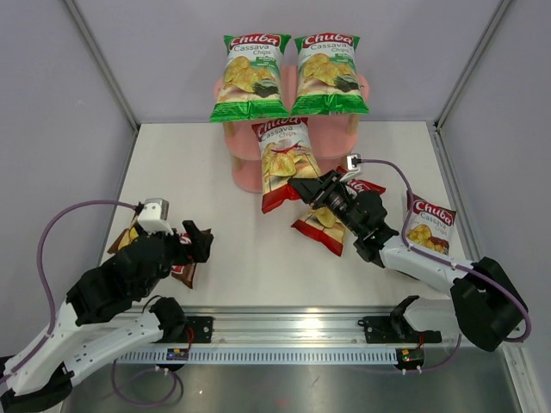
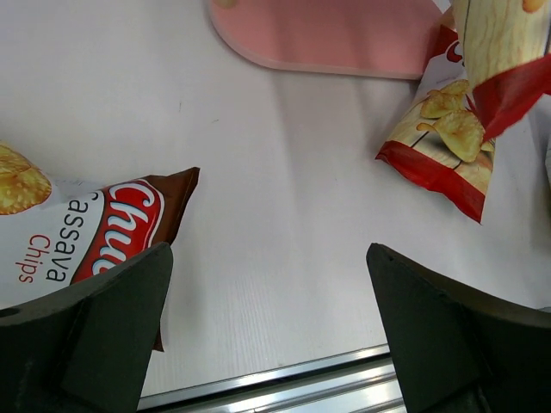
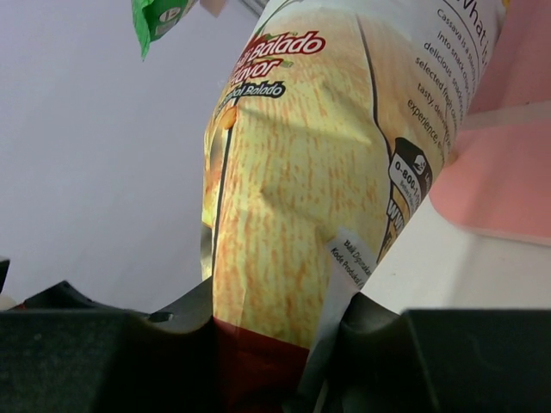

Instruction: Place and organize the chips bags onto the shelf

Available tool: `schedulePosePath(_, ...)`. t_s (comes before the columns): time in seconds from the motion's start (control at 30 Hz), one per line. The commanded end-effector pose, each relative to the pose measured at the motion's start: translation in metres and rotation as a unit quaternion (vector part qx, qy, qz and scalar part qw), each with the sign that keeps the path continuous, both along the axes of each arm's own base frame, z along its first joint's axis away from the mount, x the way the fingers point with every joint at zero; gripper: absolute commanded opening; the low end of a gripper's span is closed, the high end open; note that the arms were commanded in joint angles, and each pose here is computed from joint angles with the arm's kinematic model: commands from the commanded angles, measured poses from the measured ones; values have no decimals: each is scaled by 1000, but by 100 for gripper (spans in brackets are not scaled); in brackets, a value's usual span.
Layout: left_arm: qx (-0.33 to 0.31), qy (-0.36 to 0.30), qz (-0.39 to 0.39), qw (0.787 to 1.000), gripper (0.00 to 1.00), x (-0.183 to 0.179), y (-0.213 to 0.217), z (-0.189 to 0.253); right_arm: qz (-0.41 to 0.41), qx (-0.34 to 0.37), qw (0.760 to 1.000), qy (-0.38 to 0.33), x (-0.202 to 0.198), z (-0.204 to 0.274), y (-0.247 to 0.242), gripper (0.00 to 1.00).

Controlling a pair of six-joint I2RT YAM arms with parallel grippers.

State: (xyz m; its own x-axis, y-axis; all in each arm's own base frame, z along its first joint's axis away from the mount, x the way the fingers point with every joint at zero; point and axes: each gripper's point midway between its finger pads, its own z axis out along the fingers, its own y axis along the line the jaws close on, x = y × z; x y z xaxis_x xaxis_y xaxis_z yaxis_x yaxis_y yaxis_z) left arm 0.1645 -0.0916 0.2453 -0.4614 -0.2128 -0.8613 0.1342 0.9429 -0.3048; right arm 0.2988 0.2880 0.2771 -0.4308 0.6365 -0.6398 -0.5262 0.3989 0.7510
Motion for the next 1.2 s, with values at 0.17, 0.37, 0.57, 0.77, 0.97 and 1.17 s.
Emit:
schedulePosePath(0.17, -26, -48, -21, 998, 99, -9, 9, 18, -22, 67, 996, -53, 37, 58, 6, 16)
schedulePosePath(0.37, -43, -61, -24, 997, 99, -12, 11, 22, -45, 89, 994, -43, 69, 52, 14, 16)
schedulePosePath(0.57, -61, -75, -25, 995, 99, -15, 15, 26, -56, 115, 991, -32, 98, 45, 28, 17)
schedulePosePath(0.77, -74, -85, -22, 993, 99, -17, 17, 29, -43, 143, 989, -7, 124, 33, 49, 18)
schedulePosePath(0.97, -86, -92, -19, 992, 99, -19, 21, 31, -43, 155, 986, 36, 145, 9, 66, 20)
schedulePosePath(1.17, -97, -101, -15, 990, 99, -21, 25, 34, -49, 148, 987, 47, 151, 6, 83, 23)
